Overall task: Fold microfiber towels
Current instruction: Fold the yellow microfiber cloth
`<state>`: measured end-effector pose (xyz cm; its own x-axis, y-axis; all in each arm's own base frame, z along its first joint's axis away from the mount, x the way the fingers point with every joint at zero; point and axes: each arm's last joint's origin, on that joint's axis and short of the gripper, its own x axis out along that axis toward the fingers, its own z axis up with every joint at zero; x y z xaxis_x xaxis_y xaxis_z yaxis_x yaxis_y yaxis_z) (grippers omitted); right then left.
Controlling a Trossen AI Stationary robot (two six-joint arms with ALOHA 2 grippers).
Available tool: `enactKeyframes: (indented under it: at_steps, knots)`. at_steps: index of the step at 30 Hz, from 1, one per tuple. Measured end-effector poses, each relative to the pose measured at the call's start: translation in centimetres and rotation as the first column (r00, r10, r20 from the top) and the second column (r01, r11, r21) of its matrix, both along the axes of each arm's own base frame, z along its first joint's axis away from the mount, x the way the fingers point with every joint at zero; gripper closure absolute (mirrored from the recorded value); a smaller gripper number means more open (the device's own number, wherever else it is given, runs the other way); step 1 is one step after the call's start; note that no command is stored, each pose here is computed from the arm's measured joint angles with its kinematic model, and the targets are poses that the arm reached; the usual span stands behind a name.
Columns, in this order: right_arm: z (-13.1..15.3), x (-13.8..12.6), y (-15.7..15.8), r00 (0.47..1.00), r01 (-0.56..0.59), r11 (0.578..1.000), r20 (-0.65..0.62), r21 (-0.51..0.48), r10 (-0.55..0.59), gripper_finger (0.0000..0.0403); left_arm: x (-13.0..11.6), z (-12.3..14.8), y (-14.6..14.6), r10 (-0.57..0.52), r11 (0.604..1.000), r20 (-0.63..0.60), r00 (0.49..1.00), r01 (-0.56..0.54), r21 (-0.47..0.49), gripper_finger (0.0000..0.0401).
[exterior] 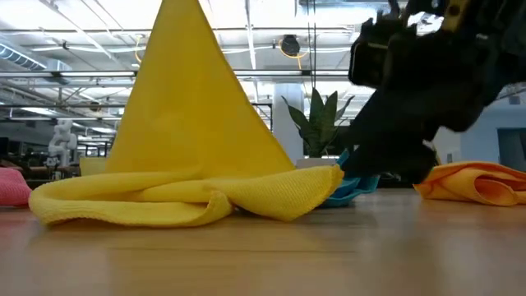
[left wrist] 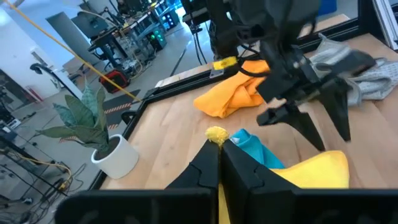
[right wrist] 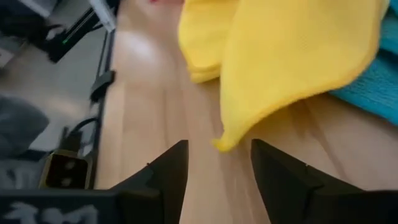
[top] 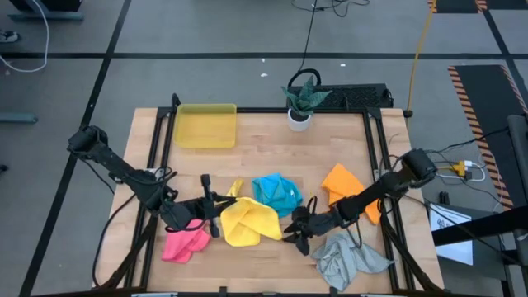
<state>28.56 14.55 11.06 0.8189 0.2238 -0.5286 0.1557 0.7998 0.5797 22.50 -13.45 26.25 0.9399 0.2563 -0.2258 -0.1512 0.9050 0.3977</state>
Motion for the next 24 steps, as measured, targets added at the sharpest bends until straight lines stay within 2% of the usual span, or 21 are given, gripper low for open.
enactKeyframes:
  at_steps: [5,9,13,16,20,24]
  knots:
    - [-1.5,1.3,0.6,0.996,0.020,0.999,0.088,0.042,-0.023,0.0250,0.1,0.0,0.1,-0.002,1.000,-0.007,1.000,0.002,0.026,0.0378]
    - [-2.2,2.2,0.8,0.994,0.021,0.999,0.105,0.032,-0.024,0.0271,0.1,0.0,0.1,-0.005,1.000,-0.010,1.000,0.005,0.027,0.0389]
    - [-2.3,2.5,0.6,0.994,0.028,1.000,0.103,0.005,-0.029,0.0333,0.0,-0.1,0.0,-0.025,1.000,-0.015,1.000,0.025,0.009,0.0394]
    - [-2.1,2.3,0.3,0.997,0.024,0.998,0.076,-0.056,-0.020,0.0389,-0.1,0.0,-0.2,-0.034,0.999,-0.004,0.999,0.034,0.000,0.0384]
    - [-0.1,1.3,-0.2,1.000,0.020,0.990,0.007,-0.139,-0.019,0.0397,-0.6,0.8,-1.2,-0.079,0.997,0.053,0.996,0.078,0.016,0.0391]
    - [4.2,-0.5,-0.3,0.999,0.043,0.967,0.035,-0.250,-0.035,0.0401,-1.5,2.5,-2.3,-0.137,0.991,0.148,0.979,0.136,0.016,0.0393]
